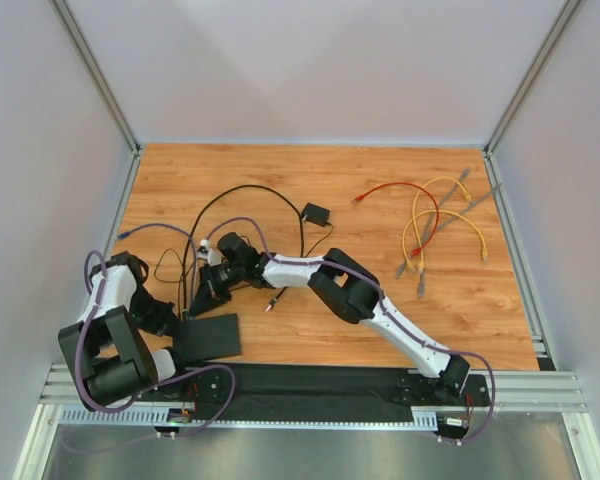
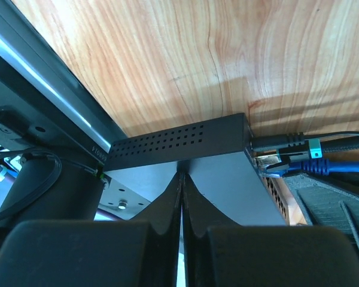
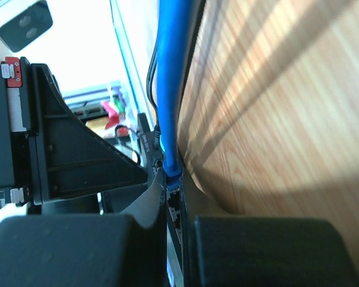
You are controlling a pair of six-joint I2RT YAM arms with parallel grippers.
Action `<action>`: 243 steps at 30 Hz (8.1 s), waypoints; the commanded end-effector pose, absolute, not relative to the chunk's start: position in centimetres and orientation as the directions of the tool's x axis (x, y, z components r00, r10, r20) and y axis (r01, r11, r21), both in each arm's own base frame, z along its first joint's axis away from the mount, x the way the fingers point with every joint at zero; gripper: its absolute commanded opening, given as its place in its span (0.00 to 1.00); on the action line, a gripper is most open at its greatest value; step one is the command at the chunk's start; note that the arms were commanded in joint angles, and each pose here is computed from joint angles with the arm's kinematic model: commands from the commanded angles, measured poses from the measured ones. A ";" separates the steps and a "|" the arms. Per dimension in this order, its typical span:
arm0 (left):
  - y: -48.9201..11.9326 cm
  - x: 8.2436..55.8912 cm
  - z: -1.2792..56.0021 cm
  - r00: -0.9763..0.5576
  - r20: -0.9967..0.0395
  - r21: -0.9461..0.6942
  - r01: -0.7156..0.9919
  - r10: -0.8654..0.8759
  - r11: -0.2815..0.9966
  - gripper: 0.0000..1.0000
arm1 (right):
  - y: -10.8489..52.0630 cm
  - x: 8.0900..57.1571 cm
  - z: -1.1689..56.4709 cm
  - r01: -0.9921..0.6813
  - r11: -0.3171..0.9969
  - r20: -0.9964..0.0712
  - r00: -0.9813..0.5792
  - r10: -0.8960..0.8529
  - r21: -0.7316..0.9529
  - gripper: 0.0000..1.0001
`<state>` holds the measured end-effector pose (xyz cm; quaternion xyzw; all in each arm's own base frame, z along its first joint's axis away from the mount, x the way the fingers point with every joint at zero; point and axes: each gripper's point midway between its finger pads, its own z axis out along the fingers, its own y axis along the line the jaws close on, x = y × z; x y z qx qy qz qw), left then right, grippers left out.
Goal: Pull the plug from the switch port
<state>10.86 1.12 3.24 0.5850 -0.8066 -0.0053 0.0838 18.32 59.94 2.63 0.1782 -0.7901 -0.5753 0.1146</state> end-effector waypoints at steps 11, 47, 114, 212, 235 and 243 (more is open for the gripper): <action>2.3 10.9 1.5 -0.333 0.061 0.187 -0.922 -0.941 0.338 0.02 | 59.6 22.0 1.4 -0.204 0.442 -0.117 -0.969 -0.217 0.873 0.00; 0.8 18.7 8.0 -0.561 -0.114 -0.267 -0.778 -0.820 0.569 0.12 | 51.0 25.8 22.2 -0.536 0.335 -0.447 -0.840 -0.309 0.775 0.00; 3.2 14.4 7.8 -0.441 -0.140 -0.024 -0.894 -0.887 0.448 0.22 | 54.8 21.5 7.7 -0.481 0.470 -0.218 -0.833 -0.508 0.740 0.36; 1.6 10.5 1.9 -0.238 0.170 0.164 -0.950 -0.956 0.266 0.00 | 58.2 19.7 -4.7 -0.478 0.538 -0.278 -0.867 -0.413 0.694 0.00; 1.6 10.2 1.3 -0.234 0.181 0.198 -0.943 -0.955 0.268 0.00 | 56.8 24.7 -3.8 -0.403 0.665 -0.290 -0.915 -0.281 0.628 0.00; 1.5 10.3 1.3 -0.245 0.181 0.200 -0.939 -0.952 0.280 0.00 | 60.2 23.4 1.1 -0.194 0.351 -0.110 -0.963 -0.245 0.916 0.00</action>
